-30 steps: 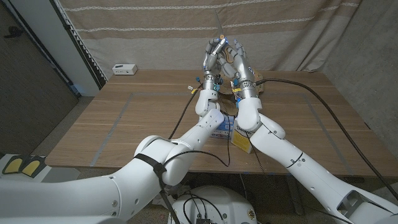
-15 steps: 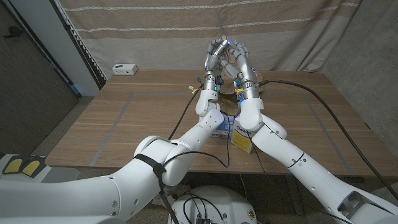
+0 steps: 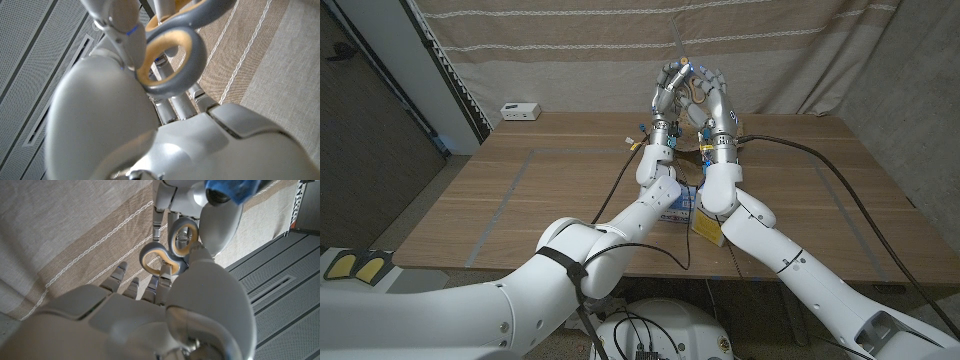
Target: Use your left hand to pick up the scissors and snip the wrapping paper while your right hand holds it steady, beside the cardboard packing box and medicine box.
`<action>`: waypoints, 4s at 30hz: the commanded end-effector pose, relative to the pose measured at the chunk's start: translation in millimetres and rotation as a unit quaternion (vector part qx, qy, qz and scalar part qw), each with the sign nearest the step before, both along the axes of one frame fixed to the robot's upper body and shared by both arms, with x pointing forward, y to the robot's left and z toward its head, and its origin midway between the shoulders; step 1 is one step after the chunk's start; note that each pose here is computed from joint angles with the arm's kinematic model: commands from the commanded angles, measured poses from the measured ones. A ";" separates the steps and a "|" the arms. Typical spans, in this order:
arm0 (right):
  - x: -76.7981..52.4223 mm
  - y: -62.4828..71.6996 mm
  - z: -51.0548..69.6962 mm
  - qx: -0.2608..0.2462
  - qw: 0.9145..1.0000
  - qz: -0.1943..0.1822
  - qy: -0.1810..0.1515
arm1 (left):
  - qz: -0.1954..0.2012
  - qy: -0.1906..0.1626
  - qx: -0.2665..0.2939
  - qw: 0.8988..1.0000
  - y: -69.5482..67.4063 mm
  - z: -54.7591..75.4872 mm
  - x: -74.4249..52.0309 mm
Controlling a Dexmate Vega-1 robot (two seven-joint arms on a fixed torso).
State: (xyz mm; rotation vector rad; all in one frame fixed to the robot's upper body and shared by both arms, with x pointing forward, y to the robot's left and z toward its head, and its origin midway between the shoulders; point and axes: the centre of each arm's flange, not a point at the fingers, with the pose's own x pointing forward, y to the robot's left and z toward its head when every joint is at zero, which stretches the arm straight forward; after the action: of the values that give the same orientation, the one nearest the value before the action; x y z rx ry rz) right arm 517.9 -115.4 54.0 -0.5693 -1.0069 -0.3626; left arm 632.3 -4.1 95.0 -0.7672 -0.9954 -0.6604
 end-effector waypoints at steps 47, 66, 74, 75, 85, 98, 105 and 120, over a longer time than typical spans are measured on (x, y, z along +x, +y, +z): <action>2.7 -6.0 -6.6 0.075 0.997 0.000 -0.005 | -0.008 -0.012 0.017 1.000 -12.7 -6.5 -13.0; 3.8 -2.8 -8.2 0.088 0.996 0.003 -0.023 | -0.009 -0.014 0.022 1.000 -16.2 -6.7 -13.2; 4.7 -2.4 -8.3 0.092 0.995 0.010 -0.019 | -0.011 -0.015 0.023 1.000 -16.3 -6.9 -12.9; 4.9 -2.7 -8.2 0.094 0.995 0.010 -0.019 | -0.010 -0.015 0.023 1.000 -16.2 -6.8 -12.8; 6.5 -3.1 -9.8 0.089 0.996 0.011 -0.010 | -0.007 -0.012 0.022 1.000 -14.7 -7.8 -12.1; 4.4 -8.6 -9.4 0.098 0.995 0.014 -0.010 | 0.003 -0.007 0.016 1.000 -10.2 -8.4 -10.6; 2.9 -10.2 -8.9 0.099 0.995 0.016 -0.013 | 0.006 -0.004 0.014 1.000 -9.4 -8.6 -10.4; 2.5 -13.6 -8.8 0.104 0.994 0.018 -0.012 | 0.006 -0.006 0.019 1.000 -9.9 -10.5 -8.6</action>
State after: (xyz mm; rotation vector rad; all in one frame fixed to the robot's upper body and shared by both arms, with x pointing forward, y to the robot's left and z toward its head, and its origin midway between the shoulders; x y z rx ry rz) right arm 521.5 -125.9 44.2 -0.3672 -0.9898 -0.4346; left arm 621.5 -14.1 86.0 -0.7307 -0.9927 -0.6681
